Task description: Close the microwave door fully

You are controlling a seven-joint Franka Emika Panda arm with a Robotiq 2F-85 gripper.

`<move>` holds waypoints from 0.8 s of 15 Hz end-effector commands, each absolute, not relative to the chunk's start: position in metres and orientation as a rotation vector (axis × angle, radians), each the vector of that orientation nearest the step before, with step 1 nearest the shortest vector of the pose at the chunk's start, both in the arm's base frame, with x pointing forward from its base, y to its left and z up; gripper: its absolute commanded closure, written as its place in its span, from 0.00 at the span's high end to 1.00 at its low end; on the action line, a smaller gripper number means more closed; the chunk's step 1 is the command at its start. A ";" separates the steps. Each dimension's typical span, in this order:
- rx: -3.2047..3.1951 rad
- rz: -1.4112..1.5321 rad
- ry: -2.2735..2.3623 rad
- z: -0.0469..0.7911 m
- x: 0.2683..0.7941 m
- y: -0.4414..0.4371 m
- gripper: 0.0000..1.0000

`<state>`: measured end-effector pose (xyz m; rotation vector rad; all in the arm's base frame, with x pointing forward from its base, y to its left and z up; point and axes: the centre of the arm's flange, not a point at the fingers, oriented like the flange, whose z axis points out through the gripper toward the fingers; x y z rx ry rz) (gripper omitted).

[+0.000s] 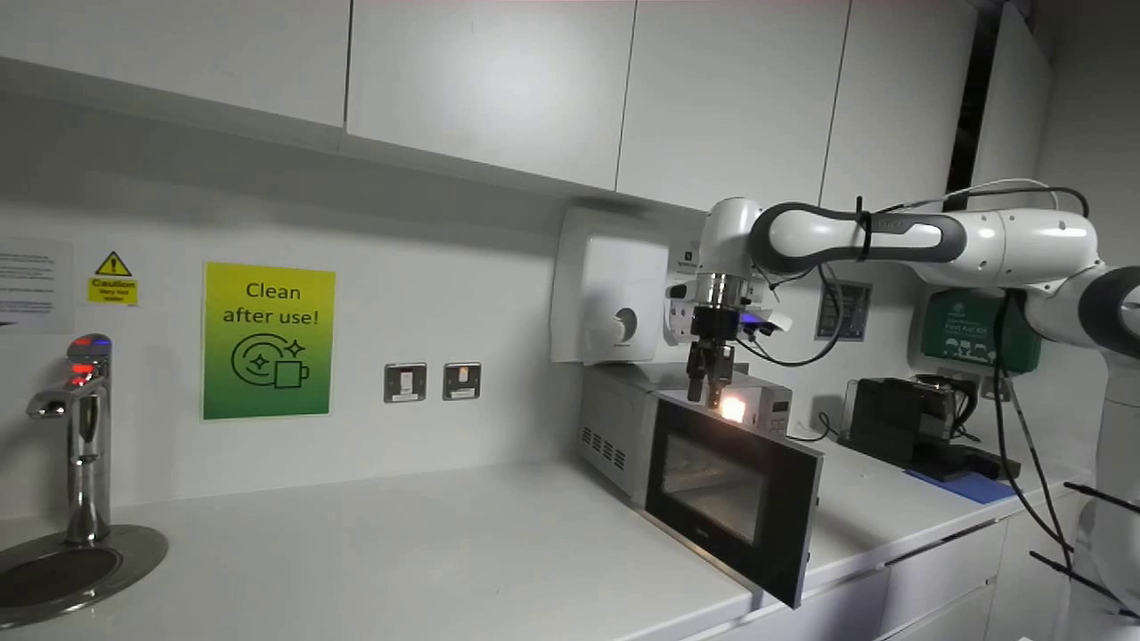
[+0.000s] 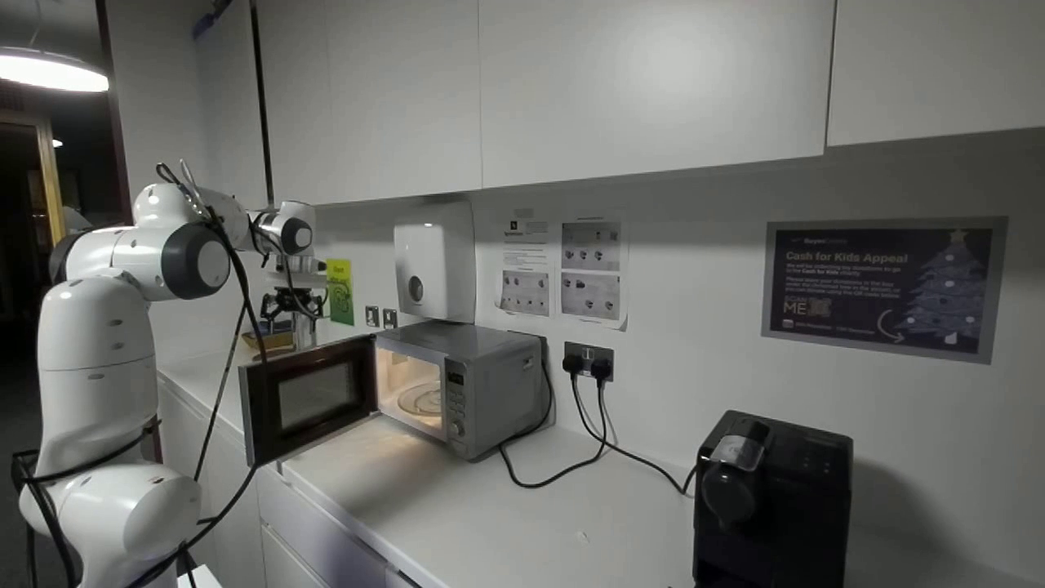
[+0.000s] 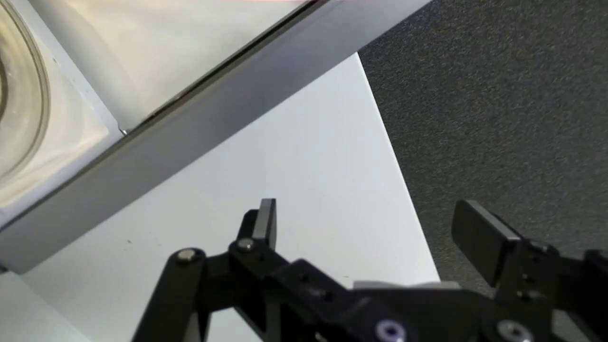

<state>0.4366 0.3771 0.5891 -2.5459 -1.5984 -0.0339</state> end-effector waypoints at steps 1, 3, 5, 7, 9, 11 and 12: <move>-2.361 -0.024 -1.796 0.595 0.422 0.384 1.00; -2.299 -0.019 -1.874 0.592 0.409 0.389 1.00; -2.250 0.002 -1.945 0.590 0.395 0.394 1.00; -2.213 0.027 -2.003 0.588 0.381 0.395 1.00; -2.180 0.045 -2.064 0.584 0.370 0.392 1.00; -2.167 0.055 -2.107 0.581 0.361 0.384 1.00; -2.151 0.052 -2.127 0.579 0.357 0.380 1.00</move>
